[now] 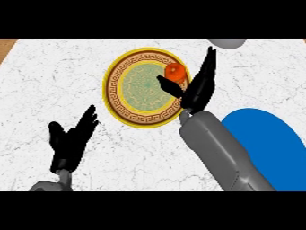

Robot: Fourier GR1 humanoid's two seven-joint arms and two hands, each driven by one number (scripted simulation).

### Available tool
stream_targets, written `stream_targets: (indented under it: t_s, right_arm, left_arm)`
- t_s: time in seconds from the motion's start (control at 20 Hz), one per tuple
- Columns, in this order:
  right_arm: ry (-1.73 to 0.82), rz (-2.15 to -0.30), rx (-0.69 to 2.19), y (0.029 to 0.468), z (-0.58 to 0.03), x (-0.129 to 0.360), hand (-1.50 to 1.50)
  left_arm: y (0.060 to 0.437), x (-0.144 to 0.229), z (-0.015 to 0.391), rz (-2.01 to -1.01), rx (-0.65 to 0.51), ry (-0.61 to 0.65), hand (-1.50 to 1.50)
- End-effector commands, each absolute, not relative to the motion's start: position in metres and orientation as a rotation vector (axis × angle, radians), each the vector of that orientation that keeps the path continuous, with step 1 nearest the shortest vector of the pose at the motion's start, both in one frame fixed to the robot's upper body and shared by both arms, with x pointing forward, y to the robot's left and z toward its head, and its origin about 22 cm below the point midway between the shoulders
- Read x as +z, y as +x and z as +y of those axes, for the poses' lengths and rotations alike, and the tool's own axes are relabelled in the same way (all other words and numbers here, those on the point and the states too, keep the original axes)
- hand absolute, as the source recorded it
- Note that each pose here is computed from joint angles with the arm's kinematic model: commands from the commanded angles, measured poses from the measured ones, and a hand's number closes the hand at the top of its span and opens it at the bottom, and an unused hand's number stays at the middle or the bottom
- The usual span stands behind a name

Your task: Pick the squash from the plate and place it in the plate

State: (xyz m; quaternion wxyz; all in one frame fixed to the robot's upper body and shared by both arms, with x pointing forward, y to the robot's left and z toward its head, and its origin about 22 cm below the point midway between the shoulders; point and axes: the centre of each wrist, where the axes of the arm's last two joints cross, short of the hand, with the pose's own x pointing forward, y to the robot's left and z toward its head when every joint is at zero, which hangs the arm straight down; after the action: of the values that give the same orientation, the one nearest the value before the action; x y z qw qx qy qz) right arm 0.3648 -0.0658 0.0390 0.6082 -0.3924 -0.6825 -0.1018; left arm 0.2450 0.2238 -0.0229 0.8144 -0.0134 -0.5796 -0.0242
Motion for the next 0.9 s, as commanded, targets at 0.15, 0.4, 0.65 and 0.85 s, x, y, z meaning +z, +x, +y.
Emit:
stream_targets:
  t_s: [0.15, 0.4, 0.65, 0.85]
  right_arm:
    - [-0.674, -1.633, -0.261, 0.304, -0.058, 0.026, -1.50]
    - [-0.575, -1.645, -0.164, 0.261, -0.063, 0.005, -1.50]
    - [-0.585, -1.629, -0.065, 0.241, -0.062, -0.004, -1.50]
    - [-0.618, -1.591, -0.011, 0.216, -0.054, -0.023, -1.50]
  left_arm:
    - [0.225, -0.017, 0.227, -1.198, -0.005, -0.021, 0.00]
    - [0.226, -0.035, 0.242, -1.186, -0.009, -0.015, 0.00]
    - [0.243, -0.042, 0.241, -1.189, -0.008, 0.004, 0.00]
    - [0.227, -0.033, 0.244, -1.197, 0.003, 0.014, 0.00]
